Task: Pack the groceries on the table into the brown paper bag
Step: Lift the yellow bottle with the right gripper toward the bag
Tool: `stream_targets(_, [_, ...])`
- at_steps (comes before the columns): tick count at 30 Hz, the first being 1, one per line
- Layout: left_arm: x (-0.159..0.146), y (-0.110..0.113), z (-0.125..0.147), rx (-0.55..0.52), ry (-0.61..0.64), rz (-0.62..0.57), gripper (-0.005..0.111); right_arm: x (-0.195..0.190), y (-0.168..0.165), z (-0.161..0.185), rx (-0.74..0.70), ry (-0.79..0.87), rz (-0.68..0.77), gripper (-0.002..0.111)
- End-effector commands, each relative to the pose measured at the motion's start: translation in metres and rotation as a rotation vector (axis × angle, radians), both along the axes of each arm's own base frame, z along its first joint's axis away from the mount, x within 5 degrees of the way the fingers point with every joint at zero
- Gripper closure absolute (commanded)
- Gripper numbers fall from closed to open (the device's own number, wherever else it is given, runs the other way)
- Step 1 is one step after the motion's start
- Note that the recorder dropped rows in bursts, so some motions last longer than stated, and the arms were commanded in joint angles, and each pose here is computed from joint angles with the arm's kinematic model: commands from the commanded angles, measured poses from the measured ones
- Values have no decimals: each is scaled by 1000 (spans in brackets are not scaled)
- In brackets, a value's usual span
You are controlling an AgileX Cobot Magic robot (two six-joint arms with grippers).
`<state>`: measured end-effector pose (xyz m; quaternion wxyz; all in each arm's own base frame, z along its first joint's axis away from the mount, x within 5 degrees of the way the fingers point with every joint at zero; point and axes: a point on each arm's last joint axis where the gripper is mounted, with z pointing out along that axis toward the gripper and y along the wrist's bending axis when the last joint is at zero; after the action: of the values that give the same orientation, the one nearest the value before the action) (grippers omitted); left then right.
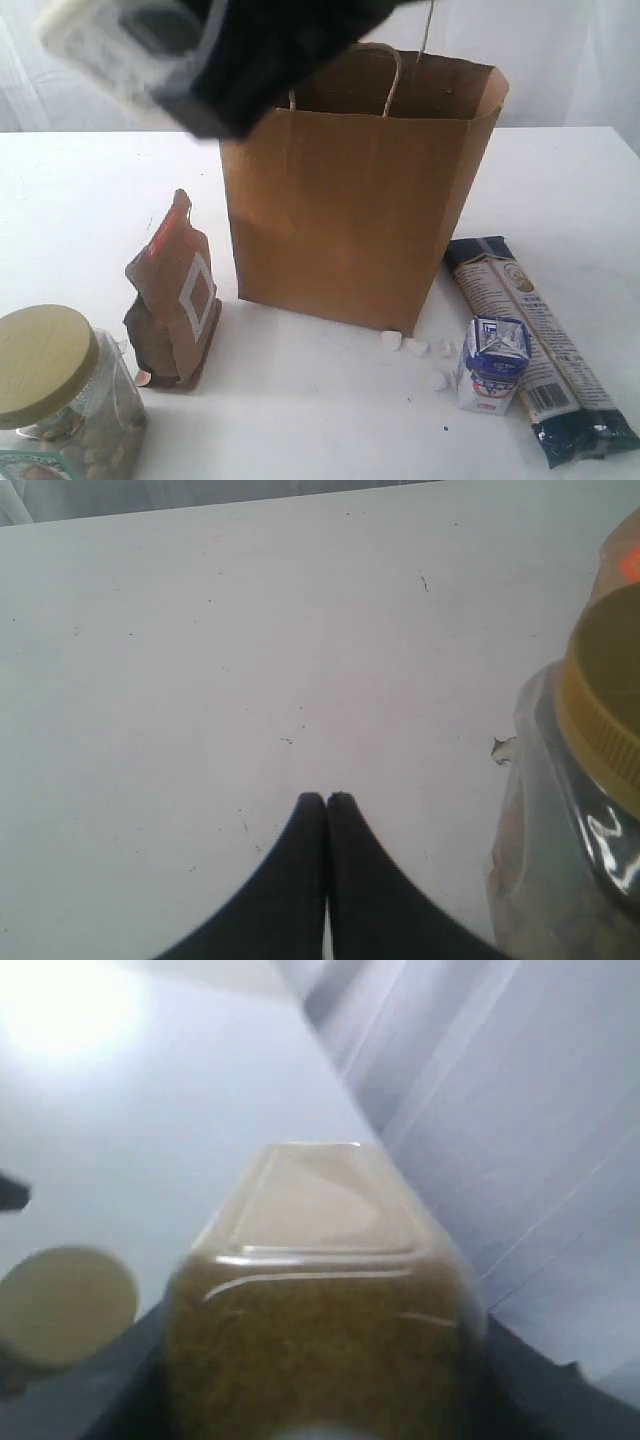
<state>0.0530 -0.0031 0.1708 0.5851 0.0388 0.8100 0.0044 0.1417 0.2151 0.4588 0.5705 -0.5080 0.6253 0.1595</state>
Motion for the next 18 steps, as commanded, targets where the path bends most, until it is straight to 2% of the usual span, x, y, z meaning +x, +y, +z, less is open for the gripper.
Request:
stream_targets(1, [0, 0, -1, 0, -4, 2, 107, 10, -20, 33, 208, -191, -111, 108])
stream_targets(8, [0, 0, -1, 0, -4, 2, 107, 52, -41, 28, 208, -212, -374, 108])
stream_targets(12, [0, 0, -1, 0, -4, 2, 107, 75, -49, 16, 201, -140, -497, 108])
stream_targets(15, [0, 0, -1, 0, -4, 2, 107, 87, -47, 6, 199, -86, -533, 108])
stream_targets(18, [0, 0, -1, 0, -4, 2, 107, 96, -35, -2, 195, -86, -500, 108])
